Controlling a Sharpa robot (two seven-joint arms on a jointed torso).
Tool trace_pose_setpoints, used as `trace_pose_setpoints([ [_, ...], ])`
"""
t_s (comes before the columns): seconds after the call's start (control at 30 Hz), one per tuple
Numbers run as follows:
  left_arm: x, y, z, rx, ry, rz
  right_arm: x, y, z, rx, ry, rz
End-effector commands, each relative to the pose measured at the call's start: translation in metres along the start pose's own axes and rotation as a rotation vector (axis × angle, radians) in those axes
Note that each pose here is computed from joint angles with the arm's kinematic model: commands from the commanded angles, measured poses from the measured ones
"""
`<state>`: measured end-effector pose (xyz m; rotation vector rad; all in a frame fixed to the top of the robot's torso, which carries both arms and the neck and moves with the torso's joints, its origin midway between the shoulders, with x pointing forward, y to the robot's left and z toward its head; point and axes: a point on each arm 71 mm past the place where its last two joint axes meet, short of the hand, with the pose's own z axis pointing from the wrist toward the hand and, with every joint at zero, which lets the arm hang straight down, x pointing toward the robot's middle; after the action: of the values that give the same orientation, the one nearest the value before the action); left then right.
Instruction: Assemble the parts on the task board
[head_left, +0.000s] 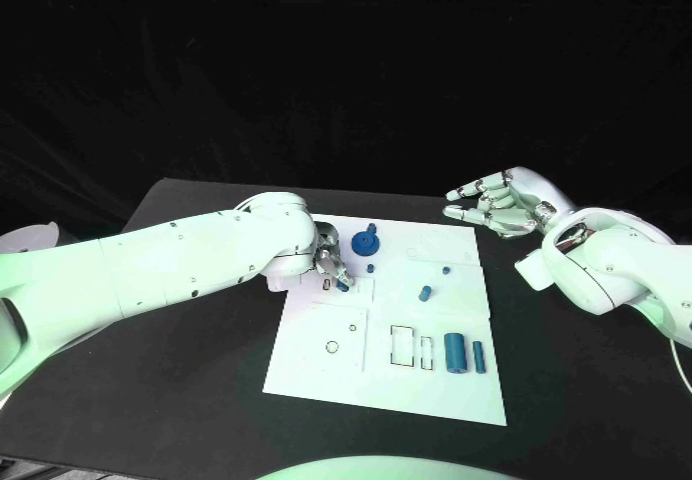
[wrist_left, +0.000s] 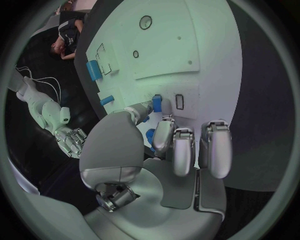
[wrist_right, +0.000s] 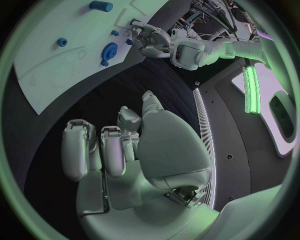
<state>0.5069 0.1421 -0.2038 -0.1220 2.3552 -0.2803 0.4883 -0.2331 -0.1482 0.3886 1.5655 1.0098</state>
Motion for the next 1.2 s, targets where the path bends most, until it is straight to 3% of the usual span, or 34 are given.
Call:
trace_pose_setpoints([
  [0.03, 0.0076, -0.0017, 0.0022, -0.01, 0.051, 0.017, 0.0006, 0.0019, -0.0007, -0.014, -0.004, -0.015],
  [1.2, 0.0066, -0.0014, 0.0105, -0.045, 0.094, 0.05, -0.0009, 0.0029, -0.0032, -0.019, -0.012, -0.014],
])
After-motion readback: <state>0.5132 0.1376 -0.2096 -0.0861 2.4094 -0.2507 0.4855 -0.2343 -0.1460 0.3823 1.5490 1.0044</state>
